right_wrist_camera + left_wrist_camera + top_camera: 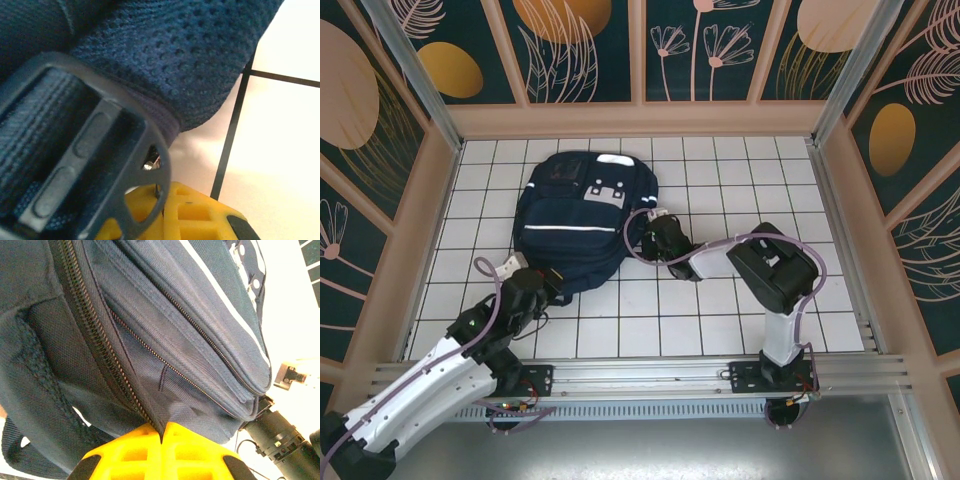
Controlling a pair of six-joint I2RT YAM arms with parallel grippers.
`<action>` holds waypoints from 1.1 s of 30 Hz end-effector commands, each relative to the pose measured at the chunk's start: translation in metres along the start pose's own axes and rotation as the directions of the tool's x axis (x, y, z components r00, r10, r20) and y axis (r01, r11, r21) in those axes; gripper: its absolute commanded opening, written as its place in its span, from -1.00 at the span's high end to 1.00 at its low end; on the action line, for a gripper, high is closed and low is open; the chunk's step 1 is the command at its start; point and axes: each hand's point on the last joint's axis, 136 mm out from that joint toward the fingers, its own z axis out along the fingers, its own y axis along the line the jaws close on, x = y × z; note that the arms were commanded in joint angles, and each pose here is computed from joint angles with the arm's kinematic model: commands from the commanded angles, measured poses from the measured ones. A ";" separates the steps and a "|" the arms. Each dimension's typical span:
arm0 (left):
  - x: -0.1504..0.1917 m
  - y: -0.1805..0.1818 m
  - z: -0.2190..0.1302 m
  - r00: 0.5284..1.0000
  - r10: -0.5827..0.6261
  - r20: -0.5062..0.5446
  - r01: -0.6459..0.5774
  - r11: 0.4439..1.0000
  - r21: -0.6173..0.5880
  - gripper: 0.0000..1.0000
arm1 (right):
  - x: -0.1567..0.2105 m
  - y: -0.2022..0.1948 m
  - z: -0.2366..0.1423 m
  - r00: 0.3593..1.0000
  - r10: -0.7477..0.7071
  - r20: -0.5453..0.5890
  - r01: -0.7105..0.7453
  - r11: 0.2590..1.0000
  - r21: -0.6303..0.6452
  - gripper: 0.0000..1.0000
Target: Pack the student bag
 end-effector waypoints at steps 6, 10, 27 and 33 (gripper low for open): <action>-0.014 -0.017 -0.006 0.997 0.034 0.065 -0.038 0.996 0.075 1.00 | -0.003 -0.071 -0.003 0.995 0.103 0.009 -0.103 0.976 0.190 1.00; -0.005 -0.059 0.001 0.998 0.066 0.010 -0.067 0.977 0.204 1.00 | -0.018 -0.063 -0.022 0.992 0.113 0.054 -0.121 0.976 0.181 1.00; -0.011 -0.135 0.012 0.990 0.143 0.013 -0.140 0.944 0.298 0.73 | -0.038 -0.162 -0.124 0.937 0.256 0.238 -0.327 0.883 0.338 1.00; -0.013 -0.121 0.024 0.982 0.185 0.045 -0.190 0.953 0.234 0.03 | -0.033 -0.173 -0.119 0.936 0.275 0.219 -0.339 0.870 0.358 0.74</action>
